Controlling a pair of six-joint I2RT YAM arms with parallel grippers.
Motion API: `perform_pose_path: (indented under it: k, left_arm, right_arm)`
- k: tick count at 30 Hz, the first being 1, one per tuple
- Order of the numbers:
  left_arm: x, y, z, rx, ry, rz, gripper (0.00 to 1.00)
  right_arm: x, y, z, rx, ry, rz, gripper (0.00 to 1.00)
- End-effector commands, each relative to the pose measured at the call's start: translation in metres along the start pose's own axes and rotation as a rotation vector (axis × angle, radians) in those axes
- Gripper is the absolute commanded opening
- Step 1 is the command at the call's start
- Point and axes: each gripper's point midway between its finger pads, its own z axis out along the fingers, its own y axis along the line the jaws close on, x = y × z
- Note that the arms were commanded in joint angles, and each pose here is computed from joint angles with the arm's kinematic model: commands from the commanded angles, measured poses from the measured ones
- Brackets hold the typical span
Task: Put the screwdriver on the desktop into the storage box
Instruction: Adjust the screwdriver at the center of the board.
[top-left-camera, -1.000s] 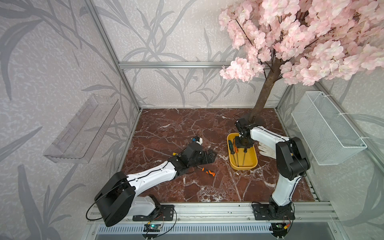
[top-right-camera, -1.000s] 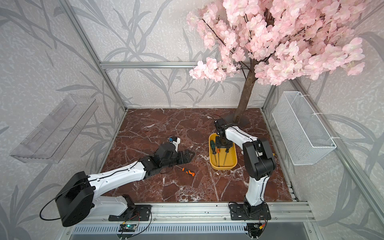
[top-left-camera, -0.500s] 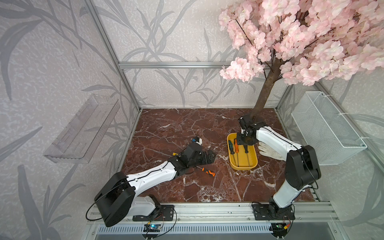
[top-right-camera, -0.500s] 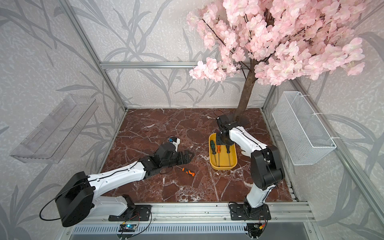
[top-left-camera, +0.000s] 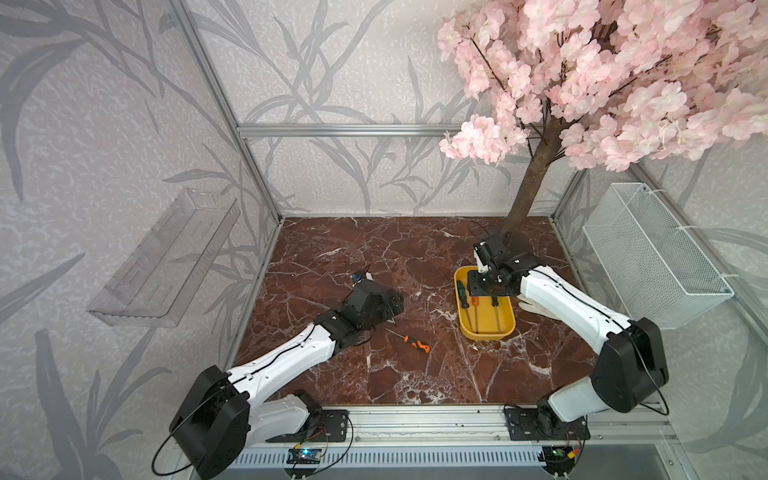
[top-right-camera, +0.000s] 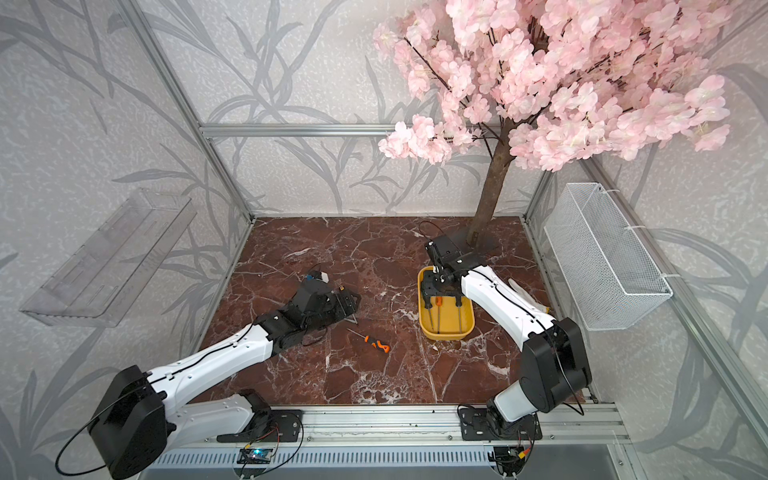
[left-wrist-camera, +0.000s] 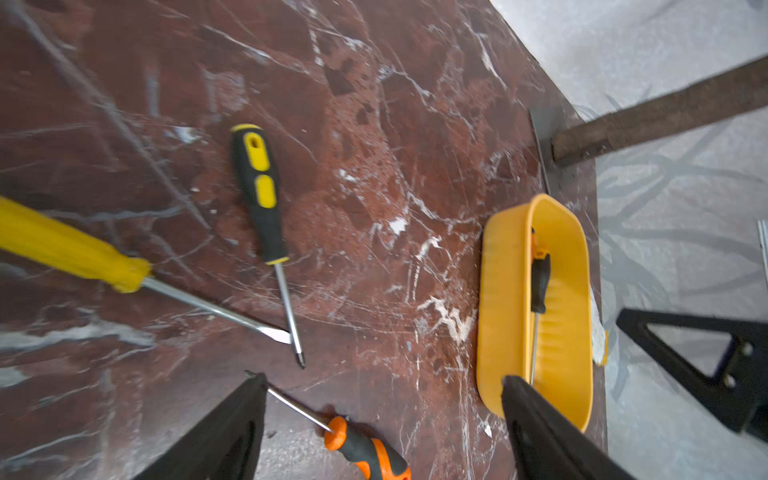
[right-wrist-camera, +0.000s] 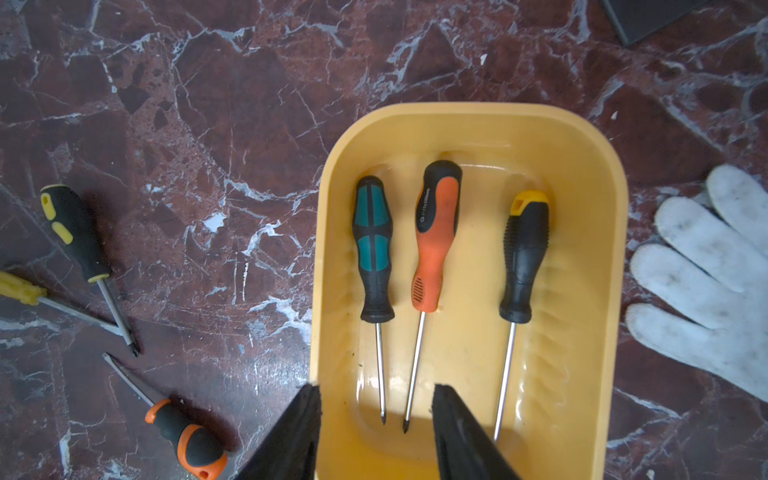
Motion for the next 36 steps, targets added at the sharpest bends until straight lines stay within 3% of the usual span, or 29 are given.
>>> perform_pose_path:
  k: [1,10,16,21,23,28,32,36]
  left_arm:
    - [-0.013,0.027,-0.008,-0.114,-0.036,-0.077,0.88]
    - [-0.019,0.06,-0.005,-0.22,-0.048,-0.16,0.86]
    - [-0.009,0.054,0.002,-0.173,0.008,-0.144,0.8]
    - [0.017,0.021,0.02,-0.035,0.138,-0.025,0.73]
    - [0.03,-0.003,0.025,0.037,0.184,0.075,0.71]
    - [0.068,-0.032,0.037,0.067,0.308,0.301,0.71]
    - [0.086,-0.034,0.047,0.095,0.368,0.337,0.69]
    - [0.096,-0.037,0.052,0.111,0.409,0.38,0.66]
  right_arm:
    - [0.009,0.007,-0.009,-0.028,-0.002,0.013,0.48]
    - [0.023,0.049,-0.016,-0.143,0.001,-0.06,0.48]
    - [0.037,0.088,-0.023,-0.272,0.03,-0.124,0.48]
    - [0.067,0.117,-0.026,-0.373,0.104,-0.207,0.46]
    - [0.077,0.118,-0.027,-0.388,0.116,-0.208,0.46]
    - [0.089,0.105,-0.032,-0.394,0.099,-0.189,0.46]
    - [0.11,0.106,-0.035,-0.462,0.15,-0.221,0.45]
    - [0.123,0.092,-0.029,-0.423,0.17,-0.226,0.45]
